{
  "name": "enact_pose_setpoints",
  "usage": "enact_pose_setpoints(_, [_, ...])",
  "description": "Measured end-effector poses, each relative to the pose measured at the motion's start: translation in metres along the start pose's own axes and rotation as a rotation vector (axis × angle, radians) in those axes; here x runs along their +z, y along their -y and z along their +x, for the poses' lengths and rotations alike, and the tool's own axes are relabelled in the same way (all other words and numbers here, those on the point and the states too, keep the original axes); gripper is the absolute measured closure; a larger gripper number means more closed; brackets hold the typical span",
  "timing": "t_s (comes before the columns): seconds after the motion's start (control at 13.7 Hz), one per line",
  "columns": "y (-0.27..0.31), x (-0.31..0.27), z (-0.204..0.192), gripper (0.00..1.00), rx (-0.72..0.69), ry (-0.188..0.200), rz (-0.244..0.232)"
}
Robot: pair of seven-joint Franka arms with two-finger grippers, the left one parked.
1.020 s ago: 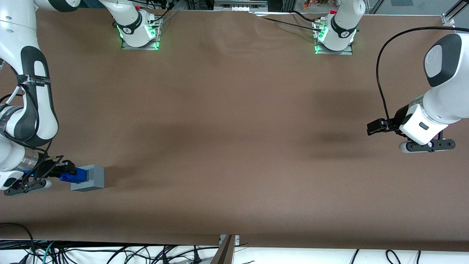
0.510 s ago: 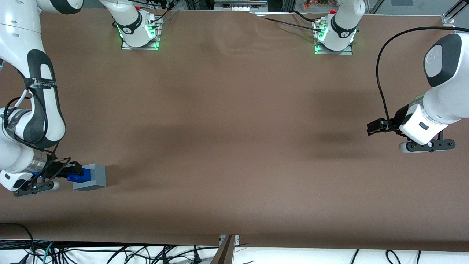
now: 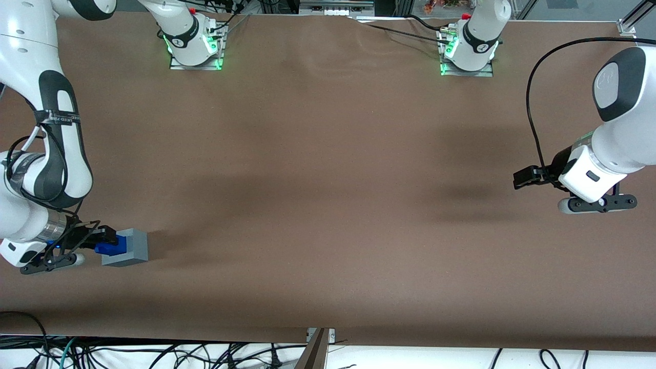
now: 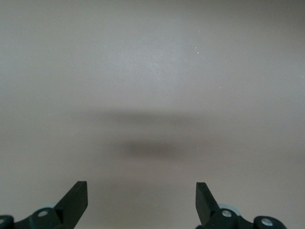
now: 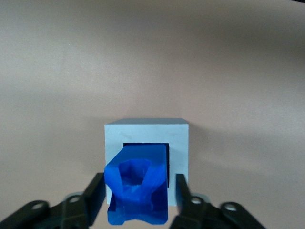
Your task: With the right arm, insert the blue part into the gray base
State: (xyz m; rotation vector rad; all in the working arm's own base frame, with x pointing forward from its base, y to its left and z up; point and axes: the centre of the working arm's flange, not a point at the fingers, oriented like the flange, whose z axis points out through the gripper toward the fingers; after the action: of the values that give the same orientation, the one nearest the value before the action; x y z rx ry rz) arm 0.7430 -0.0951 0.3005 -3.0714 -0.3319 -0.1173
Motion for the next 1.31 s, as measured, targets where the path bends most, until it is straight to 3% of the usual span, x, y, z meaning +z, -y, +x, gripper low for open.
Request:
enact_pose_setpoints(0.15, [0.000,-0.013,0.006,0.04,-0.003,-0.023,-0.008])
enact_pose_setpoints(0.22, [0.001,-0.025,0.010,0.00,-0.007,-0.027,-0.008])
enact_pose_setpoints(0.51, [0.024,-0.113,0.017,0.00,-0.044,0.020,0.020])
enact_pose_setpoints(0.66, [0.036,-0.168,0.009,0.00,-0.056,0.023,0.025])
enact_pose_setpoints(0.87, [0.053,-0.219,-0.014,0.00,-0.072,0.082,0.044])
enact_pose_setpoints(1.09, [0.091,-0.227,-0.013,0.00,-0.132,0.150,-0.047])
enact_pose_setpoints(1.31, [0.140,-0.243,-0.010,0.00,-0.065,0.146,-0.086])
